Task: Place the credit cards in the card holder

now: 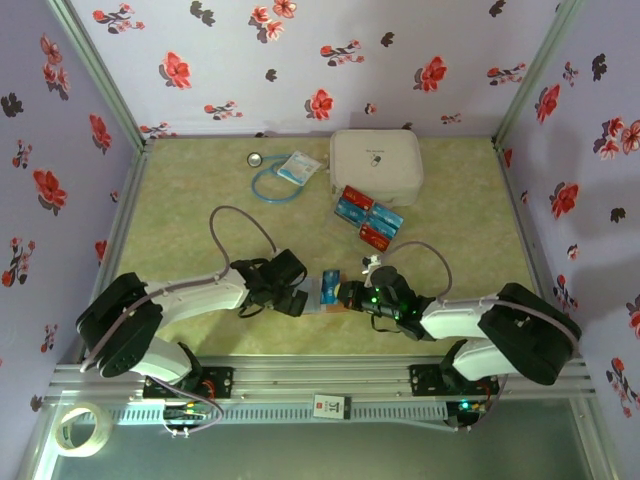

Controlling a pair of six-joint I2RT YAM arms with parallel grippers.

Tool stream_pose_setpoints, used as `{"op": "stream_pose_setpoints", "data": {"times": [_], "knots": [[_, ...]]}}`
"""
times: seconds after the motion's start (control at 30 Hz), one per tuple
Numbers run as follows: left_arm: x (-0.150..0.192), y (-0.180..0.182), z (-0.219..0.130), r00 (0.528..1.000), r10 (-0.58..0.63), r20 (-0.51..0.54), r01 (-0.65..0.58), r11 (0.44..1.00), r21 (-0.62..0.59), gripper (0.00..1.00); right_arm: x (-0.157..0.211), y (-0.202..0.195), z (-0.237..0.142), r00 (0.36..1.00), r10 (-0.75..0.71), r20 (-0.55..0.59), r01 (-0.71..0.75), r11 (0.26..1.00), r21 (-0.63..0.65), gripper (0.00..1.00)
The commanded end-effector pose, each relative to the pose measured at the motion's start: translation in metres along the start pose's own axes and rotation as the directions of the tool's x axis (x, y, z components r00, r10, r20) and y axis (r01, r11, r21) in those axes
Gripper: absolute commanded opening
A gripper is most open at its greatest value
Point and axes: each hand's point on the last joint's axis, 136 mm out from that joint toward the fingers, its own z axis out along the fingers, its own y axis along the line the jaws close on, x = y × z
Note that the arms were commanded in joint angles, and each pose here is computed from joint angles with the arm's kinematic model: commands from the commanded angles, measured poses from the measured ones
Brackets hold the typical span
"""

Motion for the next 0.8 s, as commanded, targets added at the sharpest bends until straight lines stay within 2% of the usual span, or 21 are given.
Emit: {"op": "stream_pose_setpoints", "data": {"times": [0.0,0.77], "knots": [[0.0085,0.0082,0.0059,1.000,0.021,-0.018,-0.022,0.998,-0.052,1.00,0.0010,0.0067,0.0017,1.000,-0.019,0.001,0.019,0.999,-0.041,0.00],[0.0162,0.0139,0.0095,1.000,0.006,-0.031,-0.008,0.997,-0.074,1.00,0.0027,0.0086,0.0106,1.000,-0.007,-0.010,0.006,0.998,-0.070,0.00]]}}
